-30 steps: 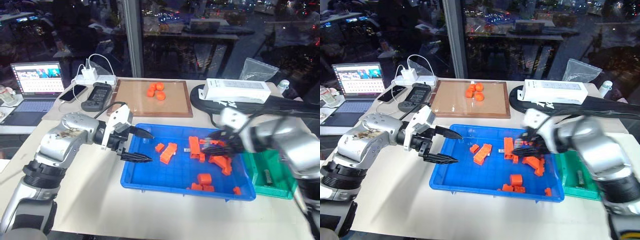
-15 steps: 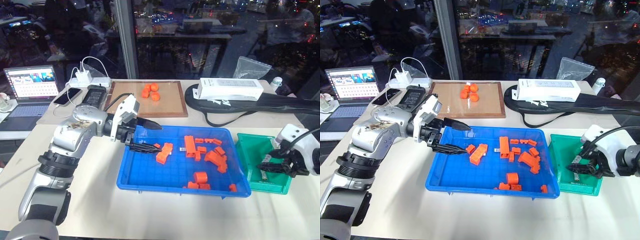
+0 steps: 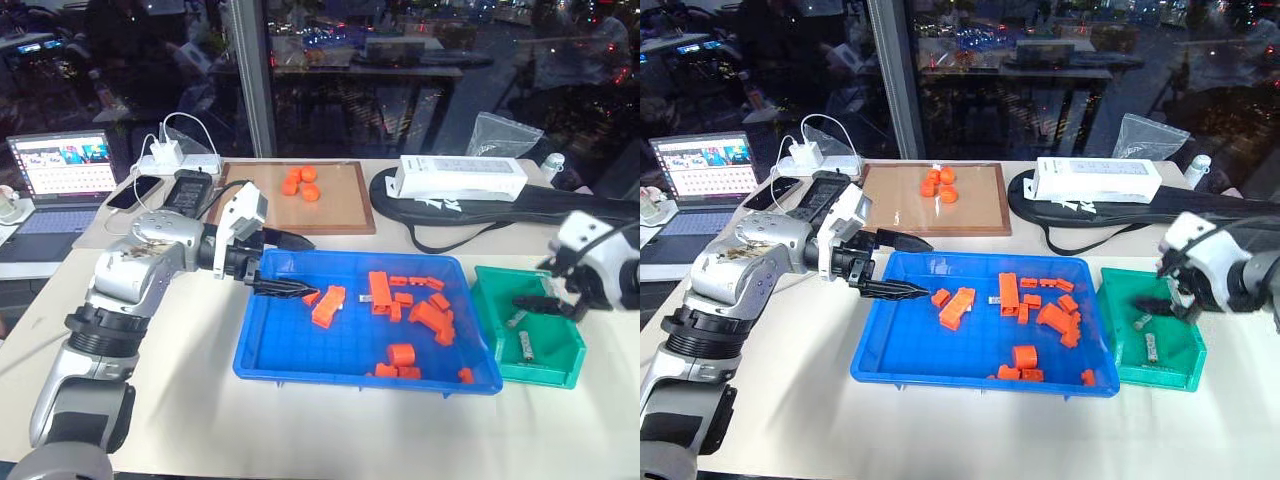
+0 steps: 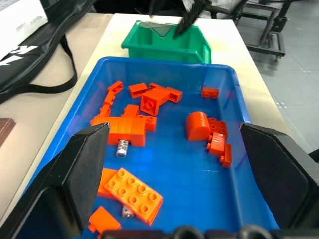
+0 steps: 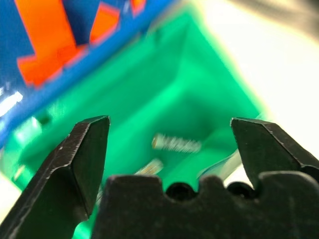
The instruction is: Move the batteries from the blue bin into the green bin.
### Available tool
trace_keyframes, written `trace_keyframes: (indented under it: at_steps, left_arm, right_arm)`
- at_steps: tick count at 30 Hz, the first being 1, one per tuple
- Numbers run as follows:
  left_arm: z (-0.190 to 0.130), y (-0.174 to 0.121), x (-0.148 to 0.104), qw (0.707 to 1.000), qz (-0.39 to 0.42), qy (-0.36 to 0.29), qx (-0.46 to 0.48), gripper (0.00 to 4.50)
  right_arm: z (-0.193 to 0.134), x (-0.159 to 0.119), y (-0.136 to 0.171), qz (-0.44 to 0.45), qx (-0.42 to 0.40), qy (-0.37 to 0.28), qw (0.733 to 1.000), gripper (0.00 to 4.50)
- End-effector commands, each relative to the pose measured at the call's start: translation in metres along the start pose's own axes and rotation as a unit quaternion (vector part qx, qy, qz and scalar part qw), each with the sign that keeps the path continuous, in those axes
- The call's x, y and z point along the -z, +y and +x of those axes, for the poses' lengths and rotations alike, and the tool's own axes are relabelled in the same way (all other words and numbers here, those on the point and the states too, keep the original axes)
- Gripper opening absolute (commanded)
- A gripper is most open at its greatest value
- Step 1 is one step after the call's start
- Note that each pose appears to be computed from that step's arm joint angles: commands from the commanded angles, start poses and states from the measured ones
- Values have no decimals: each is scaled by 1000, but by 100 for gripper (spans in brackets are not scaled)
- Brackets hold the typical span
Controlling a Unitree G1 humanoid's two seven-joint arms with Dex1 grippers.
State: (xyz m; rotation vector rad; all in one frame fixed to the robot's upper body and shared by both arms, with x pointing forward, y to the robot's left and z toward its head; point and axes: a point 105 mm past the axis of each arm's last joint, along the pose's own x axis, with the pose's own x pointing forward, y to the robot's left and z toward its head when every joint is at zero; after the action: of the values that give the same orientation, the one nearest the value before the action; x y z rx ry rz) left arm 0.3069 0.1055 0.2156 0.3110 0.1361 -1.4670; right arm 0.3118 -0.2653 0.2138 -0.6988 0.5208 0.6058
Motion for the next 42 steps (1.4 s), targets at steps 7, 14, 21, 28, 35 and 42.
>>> trace_keyframes:
  at_steps: [7,14,21,28,35,42]
  left_arm:
    - [-18,4,1,998,24,25,-43,450]
    - [-24,0,5,998,21,30,-54,450]
    - [-24,0,5,997,27,32,-61,450]
    - [-22,0,4,997,33,35,-59,450]
    - [-20,1,1,998,34,22,-55,450]
    - [-19,2,4,998,35,25,-55,450]
  right_arm:
    - [87,-73,56,23,-76,-102,992,448]
    - [102,-64,73,187,-28,-10,982,448]
    - [117,-67,89,278,-5,20,960,448]
    - [133,-61,94,286,20,41,957,337]
    - [129,-62,88,254,28,38,966,145]
    - [93,-96,92,168,-47,-38,984,145]
